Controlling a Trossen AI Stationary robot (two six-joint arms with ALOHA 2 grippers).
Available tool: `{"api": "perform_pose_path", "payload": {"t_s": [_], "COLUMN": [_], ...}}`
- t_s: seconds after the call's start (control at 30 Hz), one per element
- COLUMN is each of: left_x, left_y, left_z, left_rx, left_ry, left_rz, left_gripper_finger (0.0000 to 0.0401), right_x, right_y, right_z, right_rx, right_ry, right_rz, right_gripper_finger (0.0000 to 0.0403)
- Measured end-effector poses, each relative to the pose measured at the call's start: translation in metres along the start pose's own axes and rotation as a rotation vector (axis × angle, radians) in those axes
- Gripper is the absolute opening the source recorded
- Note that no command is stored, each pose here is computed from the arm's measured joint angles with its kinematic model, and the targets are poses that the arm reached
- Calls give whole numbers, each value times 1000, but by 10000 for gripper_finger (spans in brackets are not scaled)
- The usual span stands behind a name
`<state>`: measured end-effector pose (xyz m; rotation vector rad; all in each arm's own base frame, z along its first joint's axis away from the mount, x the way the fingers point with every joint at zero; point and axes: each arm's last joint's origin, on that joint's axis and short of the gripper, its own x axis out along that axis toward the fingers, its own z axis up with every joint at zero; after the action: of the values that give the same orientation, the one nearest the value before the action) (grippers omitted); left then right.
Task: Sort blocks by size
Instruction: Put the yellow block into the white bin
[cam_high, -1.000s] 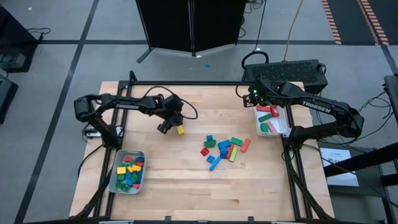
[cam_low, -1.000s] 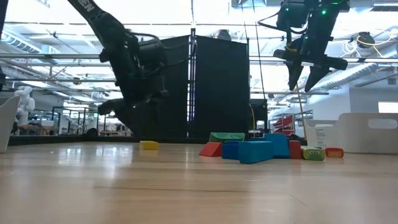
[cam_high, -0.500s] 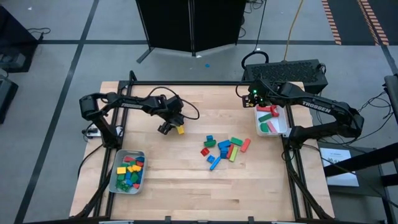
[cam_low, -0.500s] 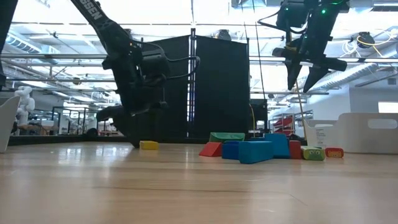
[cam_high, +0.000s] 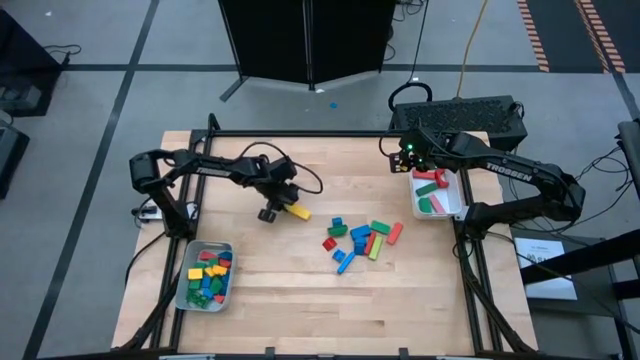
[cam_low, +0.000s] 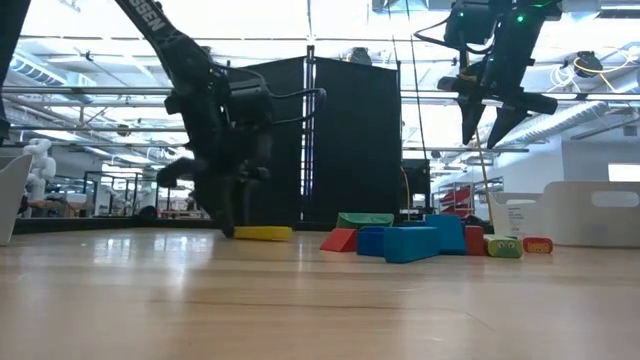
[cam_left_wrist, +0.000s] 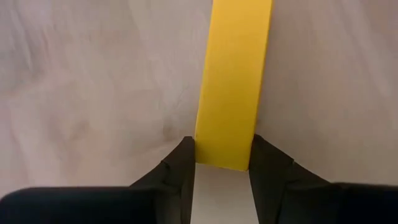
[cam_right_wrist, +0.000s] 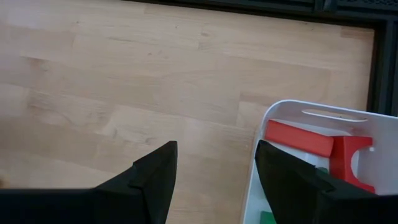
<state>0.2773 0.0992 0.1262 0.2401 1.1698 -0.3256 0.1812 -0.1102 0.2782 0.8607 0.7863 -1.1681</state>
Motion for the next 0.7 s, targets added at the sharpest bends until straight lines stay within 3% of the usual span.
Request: {"api": "perform_pose_path", "payload": {"t_s": [0.2,0.3,0.4,0.7], "left_x": [-7,-18,-44,-109], "left_y": [1,4,13,23], "left_z": [14,23,43,73], "left_rx": [-328,-434,-477,-508], "left_ry": [-30,-66,-209,-408], "left_rz": [3,29,104,336], "left_gripper_finger": [104,104,104,104], "right_x": [-1,-3,-5,-16], "right_y": [5,14,23,46], "right_z": [0,0,3,17], "right_rx": [-34,-80,-74,78], "right_ry": [9,-24,-43,-49], "right_rz": [61,129,240,597], "right_gripper_finger": [210,210,210,210]}}
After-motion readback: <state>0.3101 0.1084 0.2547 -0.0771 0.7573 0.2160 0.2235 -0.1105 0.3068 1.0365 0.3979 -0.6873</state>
